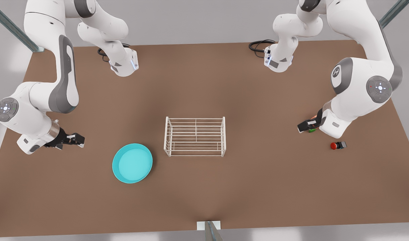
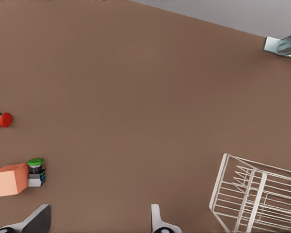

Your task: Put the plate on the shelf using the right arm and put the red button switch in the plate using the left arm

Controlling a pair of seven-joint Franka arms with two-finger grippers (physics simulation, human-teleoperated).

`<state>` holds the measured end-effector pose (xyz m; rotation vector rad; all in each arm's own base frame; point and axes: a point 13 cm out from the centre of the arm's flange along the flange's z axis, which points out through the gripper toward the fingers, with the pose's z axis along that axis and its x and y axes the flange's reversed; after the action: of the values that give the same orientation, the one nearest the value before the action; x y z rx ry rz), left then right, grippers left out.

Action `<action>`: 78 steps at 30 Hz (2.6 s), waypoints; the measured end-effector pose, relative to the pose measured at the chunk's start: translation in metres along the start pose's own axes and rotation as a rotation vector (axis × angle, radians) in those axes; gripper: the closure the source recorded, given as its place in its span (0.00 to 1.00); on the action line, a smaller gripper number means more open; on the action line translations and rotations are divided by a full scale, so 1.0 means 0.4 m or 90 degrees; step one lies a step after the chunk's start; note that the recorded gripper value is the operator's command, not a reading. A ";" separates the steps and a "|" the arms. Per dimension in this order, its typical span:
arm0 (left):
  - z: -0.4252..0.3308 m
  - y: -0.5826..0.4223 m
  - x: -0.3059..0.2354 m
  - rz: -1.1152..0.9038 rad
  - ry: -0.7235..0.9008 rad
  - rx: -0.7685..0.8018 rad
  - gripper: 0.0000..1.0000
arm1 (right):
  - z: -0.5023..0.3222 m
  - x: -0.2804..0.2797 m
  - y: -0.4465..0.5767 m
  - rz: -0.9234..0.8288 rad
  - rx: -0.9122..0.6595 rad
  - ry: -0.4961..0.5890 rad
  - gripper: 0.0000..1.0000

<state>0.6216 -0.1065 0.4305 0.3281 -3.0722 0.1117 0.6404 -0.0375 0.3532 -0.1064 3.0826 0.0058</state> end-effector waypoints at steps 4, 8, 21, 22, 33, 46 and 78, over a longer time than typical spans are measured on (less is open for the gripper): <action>0.014 0.043 -0.014 0.021 0.003 -0.004 0.00 | 0.045 0.007 0.002 0.000 -0.002 0.021 0.00; 0.087 0.106 -0.030 0.033 0.031 -0.027 0.00 | 0.128 0.008 0.016 0.003 -0.014 0.050 0.00; 0.105 0.207 -0.084 0.058 0.028 -0.038 0.00 | 0.507 -0.063 0.011 0.102 -0.149 0.102 0.00; 0.104 0.214 -0.087 0.059 0.026 -0.039 0.00 | 0.527 -0.061 0.018 0.109 -0.161 0.107 0.00; 0.098 0.260 -0.106 0.072 0.020 -0.039 0.00 | 0.653 -0.032 0.105 0.073 -0.180 0.144 0.00; 0.102 0.284 -0.100 0.084 0.029 -0.041 0.00 | 0.735 -0.041 0.127 0.032 -0.189 0.136 0.16; 0.107 0.278 -0.089 0.102 0.038 -0.043 0.00 | 0.695 -0.107 0.129 0.003 -0.197 0.101 0.80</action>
<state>0.6309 0.0061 0.3783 0.0735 -3.0305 0.0237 0.6954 0.0185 0.0782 -0.1175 3.2130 0.4992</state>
